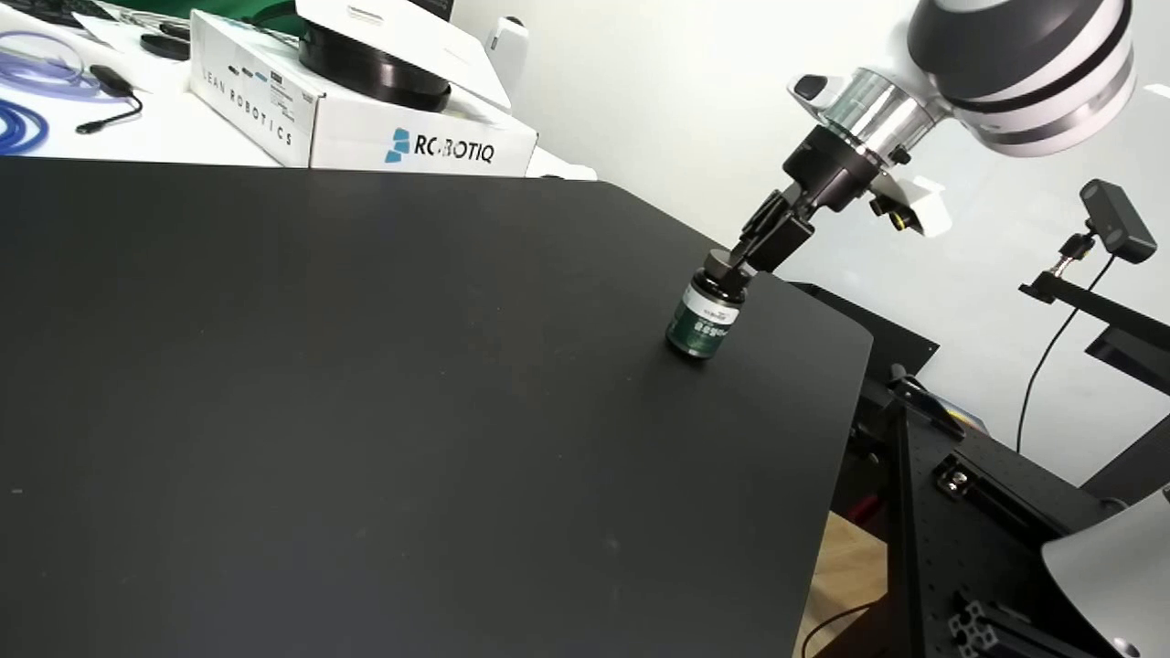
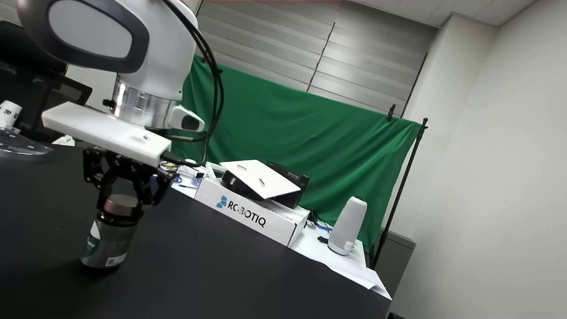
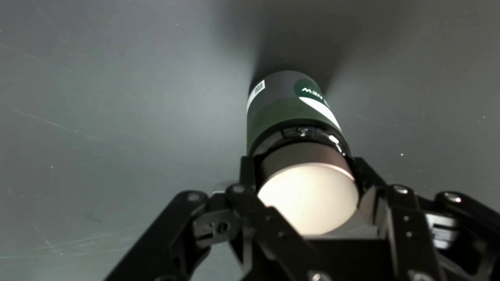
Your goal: Move the bottle slightly down on the table
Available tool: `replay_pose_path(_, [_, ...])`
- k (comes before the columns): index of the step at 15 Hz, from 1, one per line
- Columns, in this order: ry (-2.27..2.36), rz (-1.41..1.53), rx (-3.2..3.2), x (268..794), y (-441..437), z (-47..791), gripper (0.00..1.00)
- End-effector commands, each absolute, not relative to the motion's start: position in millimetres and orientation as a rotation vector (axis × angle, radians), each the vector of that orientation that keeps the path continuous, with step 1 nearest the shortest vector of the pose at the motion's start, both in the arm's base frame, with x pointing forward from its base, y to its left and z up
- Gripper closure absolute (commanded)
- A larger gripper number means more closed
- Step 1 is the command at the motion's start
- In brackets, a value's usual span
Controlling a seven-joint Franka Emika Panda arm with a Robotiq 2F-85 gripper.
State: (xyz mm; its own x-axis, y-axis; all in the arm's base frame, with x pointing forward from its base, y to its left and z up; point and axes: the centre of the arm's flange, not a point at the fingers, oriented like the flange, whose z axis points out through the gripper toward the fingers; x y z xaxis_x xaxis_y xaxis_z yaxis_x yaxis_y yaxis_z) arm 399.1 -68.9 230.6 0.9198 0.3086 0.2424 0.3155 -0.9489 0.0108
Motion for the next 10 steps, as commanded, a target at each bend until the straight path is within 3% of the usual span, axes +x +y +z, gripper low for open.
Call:
replay_pose_path(1, [-0.478,-0.394,-3.05,403,-71,220,0.14])
replay_pose_path(2, [-0.489,-0.393,-3.048,404,-70,223,0.13])
replay_pose_path(5, [-0.508,-0.409,-3.05,409,-67,244,0.0])
replay_pose_path(10, [-0.603,-0.473,-3.058,410,-61,296,0.0])
